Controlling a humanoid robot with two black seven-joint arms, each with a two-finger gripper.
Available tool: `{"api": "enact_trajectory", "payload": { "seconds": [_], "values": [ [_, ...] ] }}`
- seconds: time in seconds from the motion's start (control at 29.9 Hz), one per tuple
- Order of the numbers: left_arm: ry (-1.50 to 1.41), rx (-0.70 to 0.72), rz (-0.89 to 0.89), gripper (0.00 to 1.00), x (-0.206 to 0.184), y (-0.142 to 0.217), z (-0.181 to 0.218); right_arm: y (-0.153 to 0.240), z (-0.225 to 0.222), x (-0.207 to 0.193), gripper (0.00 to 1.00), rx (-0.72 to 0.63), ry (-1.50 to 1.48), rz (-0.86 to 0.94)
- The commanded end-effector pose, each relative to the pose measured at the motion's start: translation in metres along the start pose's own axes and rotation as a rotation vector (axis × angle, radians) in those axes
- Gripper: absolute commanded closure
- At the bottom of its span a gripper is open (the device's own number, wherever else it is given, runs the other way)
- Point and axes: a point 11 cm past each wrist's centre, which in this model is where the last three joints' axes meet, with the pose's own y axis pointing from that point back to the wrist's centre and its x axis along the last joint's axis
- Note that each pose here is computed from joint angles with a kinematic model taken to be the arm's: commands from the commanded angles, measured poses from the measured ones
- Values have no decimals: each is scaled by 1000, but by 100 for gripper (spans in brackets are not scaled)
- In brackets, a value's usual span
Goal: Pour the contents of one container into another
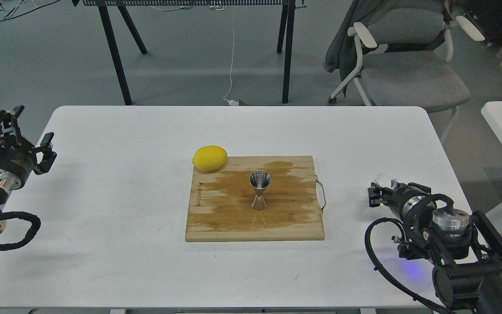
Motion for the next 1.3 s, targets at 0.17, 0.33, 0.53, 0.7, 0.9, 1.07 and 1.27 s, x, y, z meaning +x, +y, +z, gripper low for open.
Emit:
{"api": "enact_trajectory", "payload": {
  "seconds": [0.17,0.33,0.53,0.7,0.9,1.07,1.27],
  "values": [
    [-3,0,3,10,1,0,0,0,0,2,2,1,-1,3],
    [-3,0,3,10,1,0,0,0,0,3,2,0,0,4],
    [-4,0,4,10,1,0,0,0,1,3,2,-2,1,4],
    [-4,0,4,10,1,0,0,1,1,3,2,-3,1,3],
    [0,2,2,10,0,0,-1,1,2,3,2,-4,2,3],
    [1,3,1,10,-1,0,-2,1,2,3,2,-4,2,3],
    [3,5,-1,10,-2,0,-3,1,2,3,2,-5,4,2]
  ]
}}
